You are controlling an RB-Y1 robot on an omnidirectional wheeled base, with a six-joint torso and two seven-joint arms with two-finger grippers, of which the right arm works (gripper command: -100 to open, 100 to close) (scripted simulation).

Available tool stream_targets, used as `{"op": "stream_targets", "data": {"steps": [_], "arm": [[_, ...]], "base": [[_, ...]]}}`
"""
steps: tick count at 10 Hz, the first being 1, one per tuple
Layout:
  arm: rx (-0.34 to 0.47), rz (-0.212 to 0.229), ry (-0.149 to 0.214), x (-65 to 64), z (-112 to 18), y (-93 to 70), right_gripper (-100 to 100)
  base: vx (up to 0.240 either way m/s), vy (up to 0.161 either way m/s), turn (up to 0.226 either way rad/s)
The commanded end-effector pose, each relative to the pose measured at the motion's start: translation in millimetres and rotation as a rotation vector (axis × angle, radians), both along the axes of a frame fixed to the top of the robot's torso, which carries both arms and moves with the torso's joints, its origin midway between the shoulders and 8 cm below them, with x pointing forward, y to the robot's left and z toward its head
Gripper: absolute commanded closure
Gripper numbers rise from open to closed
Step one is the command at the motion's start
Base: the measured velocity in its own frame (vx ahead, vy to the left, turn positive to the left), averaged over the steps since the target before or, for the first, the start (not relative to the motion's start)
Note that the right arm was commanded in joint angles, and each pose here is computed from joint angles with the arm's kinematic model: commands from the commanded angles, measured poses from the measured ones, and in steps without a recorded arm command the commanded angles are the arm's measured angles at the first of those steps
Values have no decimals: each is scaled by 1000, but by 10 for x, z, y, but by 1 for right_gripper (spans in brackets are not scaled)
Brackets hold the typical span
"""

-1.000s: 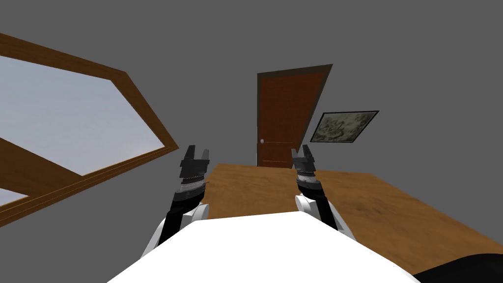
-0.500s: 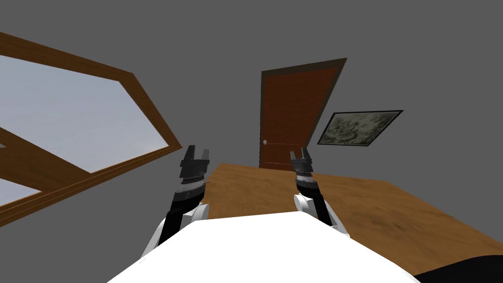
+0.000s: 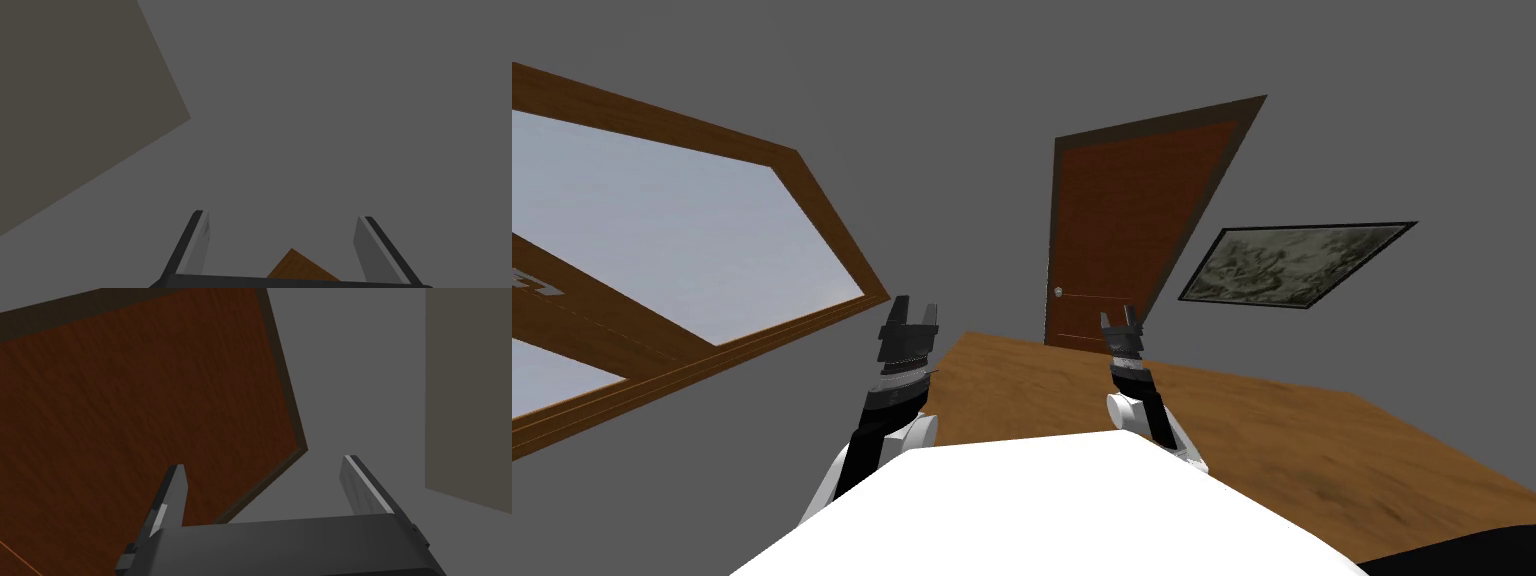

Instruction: Pull the door open

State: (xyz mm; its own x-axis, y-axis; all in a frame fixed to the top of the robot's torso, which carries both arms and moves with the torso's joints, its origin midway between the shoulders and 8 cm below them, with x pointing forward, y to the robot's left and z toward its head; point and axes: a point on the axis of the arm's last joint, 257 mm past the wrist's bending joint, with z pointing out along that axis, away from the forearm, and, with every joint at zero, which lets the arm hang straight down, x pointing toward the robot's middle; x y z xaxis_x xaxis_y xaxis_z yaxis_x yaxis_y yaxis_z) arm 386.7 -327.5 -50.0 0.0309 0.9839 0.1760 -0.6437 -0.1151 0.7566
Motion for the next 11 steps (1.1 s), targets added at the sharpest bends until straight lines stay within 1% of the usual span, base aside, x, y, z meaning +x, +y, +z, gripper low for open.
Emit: {"op": "stream_targets", "data": {"steps": [1, 3, 7, 8, 10, 11], "arm": [[55, 19, 12, 49, -140, -61, -100], [121, 40, 23, 114, -290, -146, -100], [263, 73, 49, 238, -644, -330, -100], [263, 73, 49, 238, -644, -330, -100], [336, 86, 59, 289, -821, -424, -100], [372, 93, 57, 310, -882, -466, -100]], "base": [[99, -19, 98], [85, -37, 119], [98, -37, 123], [61, -31, 42], [61, -18, 102], [81, -40, 147]]}}
